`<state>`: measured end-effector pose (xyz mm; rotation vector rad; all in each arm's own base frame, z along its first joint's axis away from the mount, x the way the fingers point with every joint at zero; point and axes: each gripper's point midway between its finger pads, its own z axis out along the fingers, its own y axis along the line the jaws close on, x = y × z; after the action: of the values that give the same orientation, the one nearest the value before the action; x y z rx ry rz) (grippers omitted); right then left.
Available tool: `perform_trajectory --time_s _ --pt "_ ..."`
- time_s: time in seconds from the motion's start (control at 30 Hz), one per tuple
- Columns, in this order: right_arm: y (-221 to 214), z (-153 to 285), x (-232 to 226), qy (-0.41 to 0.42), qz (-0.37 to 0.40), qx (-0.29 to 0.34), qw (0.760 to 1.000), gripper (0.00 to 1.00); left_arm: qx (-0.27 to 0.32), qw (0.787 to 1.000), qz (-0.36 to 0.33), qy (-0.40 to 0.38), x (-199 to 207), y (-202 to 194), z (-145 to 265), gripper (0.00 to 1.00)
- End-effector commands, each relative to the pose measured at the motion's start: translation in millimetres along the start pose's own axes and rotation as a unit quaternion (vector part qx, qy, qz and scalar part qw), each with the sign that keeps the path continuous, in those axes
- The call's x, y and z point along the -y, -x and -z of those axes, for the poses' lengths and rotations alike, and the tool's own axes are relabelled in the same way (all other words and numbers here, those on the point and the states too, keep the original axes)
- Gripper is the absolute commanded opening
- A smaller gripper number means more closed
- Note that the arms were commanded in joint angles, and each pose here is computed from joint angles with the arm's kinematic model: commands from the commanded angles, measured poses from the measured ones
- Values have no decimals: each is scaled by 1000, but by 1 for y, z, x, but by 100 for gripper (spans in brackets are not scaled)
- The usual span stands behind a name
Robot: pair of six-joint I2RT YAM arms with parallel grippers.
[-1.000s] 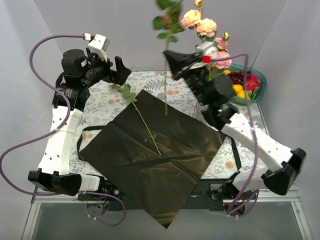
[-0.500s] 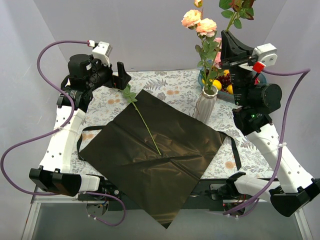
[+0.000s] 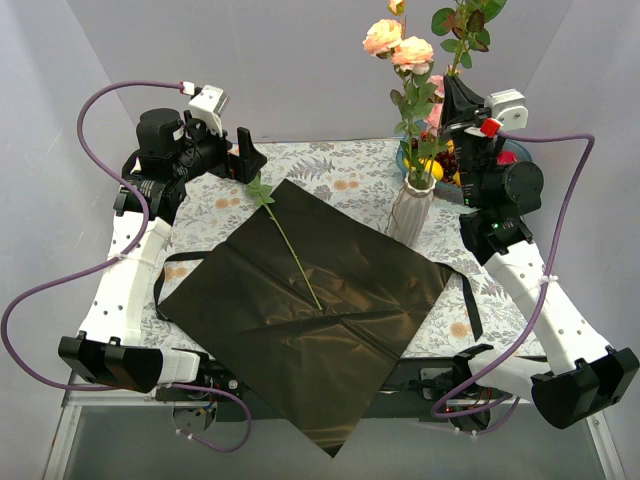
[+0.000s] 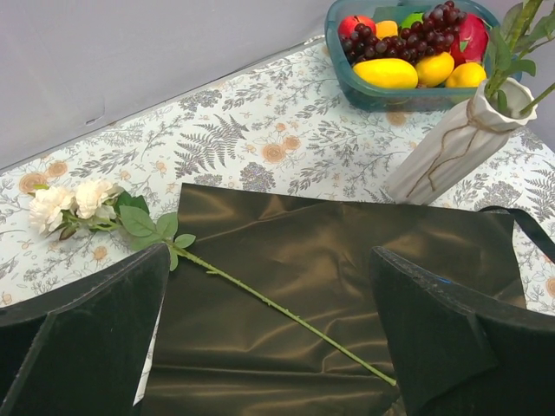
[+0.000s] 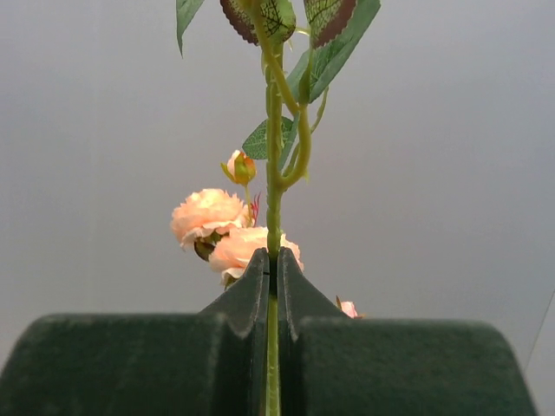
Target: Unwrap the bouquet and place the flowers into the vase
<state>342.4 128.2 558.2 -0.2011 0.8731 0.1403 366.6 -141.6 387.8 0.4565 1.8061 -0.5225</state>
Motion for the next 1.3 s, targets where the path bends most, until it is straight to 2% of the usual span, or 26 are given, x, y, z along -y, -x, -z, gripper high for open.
perform_trajectory --time_s 0.0,0.33,0.4,0.43,0.5,0.53,0.6,0.73,0.83,0.87,0.93,0.97,1.1,1.17,1.2,1.27 --pt "3 2 7 -12 -12 27 999 1 8 1000 -12 -12 6 7 7 98" --pt "-27 12 14 -29 -41 5 999 1 11 1000 -19 -12 7 9 12 98" --pt "-45 12 12 -33 -53 -30 998 1 10 1000 -18 -12 8 9 13 98" --pt "-44 10 12 -33 -56 -39 997 17 12 1000 -19 -12 8 11 13 98" --pt "-58 11 8 -30 -67 -80 994 36 12 1000 -17 -10 8 12 14 98" --pt "-58 12 8 -30 -74 -84 993 49 13 1000 -18 -10 8 12 14 98" --pt "-54 16 7 -30 -86 -86 992 58 8 1000 -14 -8 7 11 13 98" --pt "-51 20 6 -28 -105 -109 988 63 3 1000 -10 -3 4 11 12 98" --pt "-37 15 5 -24 -122 -121 985 62 3 1000 -9 6 1 14 11 98" --pt "-47 19 0 -19 -136 -160 978 61 1 1000 -7 8 0 14 10 98" --pt "-38 15 -7 -5 -153 -181 971 59 0 1000 -2 13 -3 16 9 98" --pt "-50 24 -14 2 -160 -217 963 59 -4 1000 2 16 -4 14 8 98" --pt "-71 48 -32 9 -214 -296 931 60 1 1000 6 15 -5 18 9 98" --pt "-74 59 -34 5 -223 -310 924 62 2 1000 9 12 -5 19 10 98" --pt "-61 65 -31 1 -227 -299 927 65 1 1000 10 9 -4 19 9 98" --pt "-51 72 -17 -30 -220 -289 931 77 3 1000 9 8 -3 20 11 98"
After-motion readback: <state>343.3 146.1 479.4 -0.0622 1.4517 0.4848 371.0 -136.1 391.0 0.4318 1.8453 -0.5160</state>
